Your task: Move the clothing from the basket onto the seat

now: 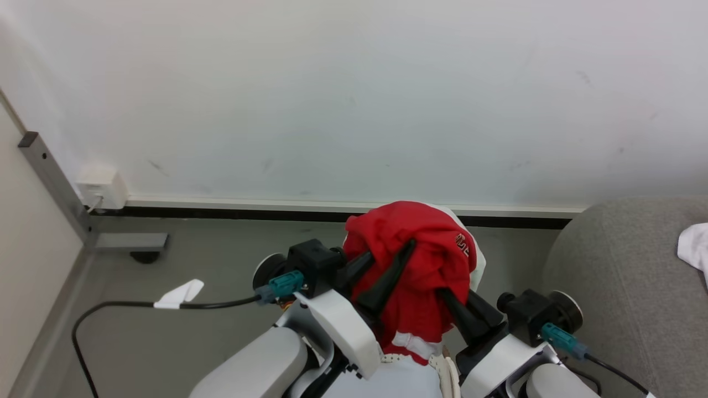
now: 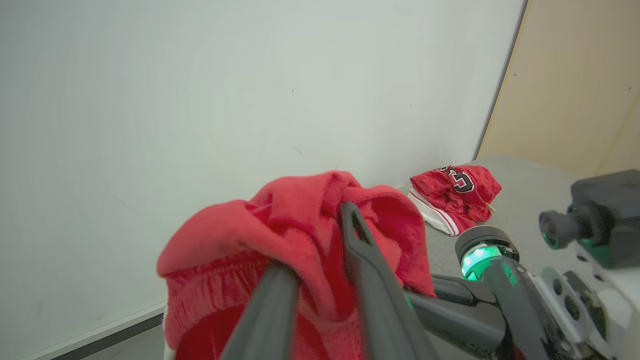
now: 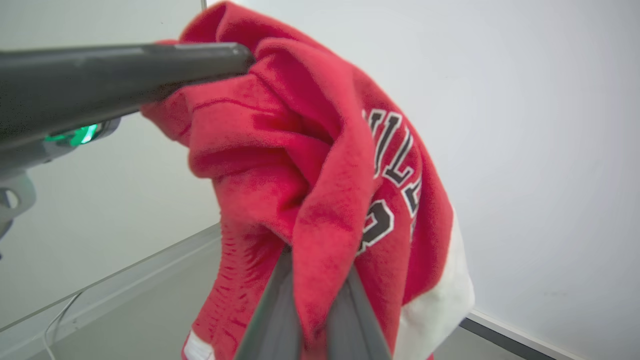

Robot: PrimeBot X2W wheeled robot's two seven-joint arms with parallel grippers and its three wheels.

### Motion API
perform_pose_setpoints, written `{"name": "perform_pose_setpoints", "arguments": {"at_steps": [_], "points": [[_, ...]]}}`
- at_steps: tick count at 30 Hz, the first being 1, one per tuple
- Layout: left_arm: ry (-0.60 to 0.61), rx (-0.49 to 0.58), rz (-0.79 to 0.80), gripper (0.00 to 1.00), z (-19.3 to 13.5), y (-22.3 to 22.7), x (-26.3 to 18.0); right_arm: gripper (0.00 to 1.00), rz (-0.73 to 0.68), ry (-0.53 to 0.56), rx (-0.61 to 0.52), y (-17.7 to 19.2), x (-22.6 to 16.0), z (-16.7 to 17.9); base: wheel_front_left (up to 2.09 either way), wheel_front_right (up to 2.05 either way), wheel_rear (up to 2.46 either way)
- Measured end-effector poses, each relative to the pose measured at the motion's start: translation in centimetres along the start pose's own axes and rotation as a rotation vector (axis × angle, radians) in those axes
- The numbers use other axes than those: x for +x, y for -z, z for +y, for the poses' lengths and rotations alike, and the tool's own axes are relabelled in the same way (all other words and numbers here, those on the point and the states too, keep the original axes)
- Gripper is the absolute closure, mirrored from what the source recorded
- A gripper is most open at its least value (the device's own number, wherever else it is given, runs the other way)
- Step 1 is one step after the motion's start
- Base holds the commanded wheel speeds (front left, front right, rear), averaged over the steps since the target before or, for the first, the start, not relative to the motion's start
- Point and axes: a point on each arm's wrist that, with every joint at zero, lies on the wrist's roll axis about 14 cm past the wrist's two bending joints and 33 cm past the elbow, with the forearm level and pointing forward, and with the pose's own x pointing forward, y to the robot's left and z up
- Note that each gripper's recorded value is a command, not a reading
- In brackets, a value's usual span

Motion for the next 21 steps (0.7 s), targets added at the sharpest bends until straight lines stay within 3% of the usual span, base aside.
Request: {"name": "perform_pose_setpoints", "arguments": {"at_steps": [11,21], "points": [[0.121,-0.047,0.062,0.0,-3.6,3.2,1.5,1.0,-0.068,0.219,-0.034,-2.5,-4.3,-7.0,0.0,0.0,0.0],[0.294,-0.09,0.073,0.0,-8.8,4.9,3.7,1.0,-0.109,0.481,-0.061,-4.0,-11.5,-13.2,0.0,0.0,0.0]]}}
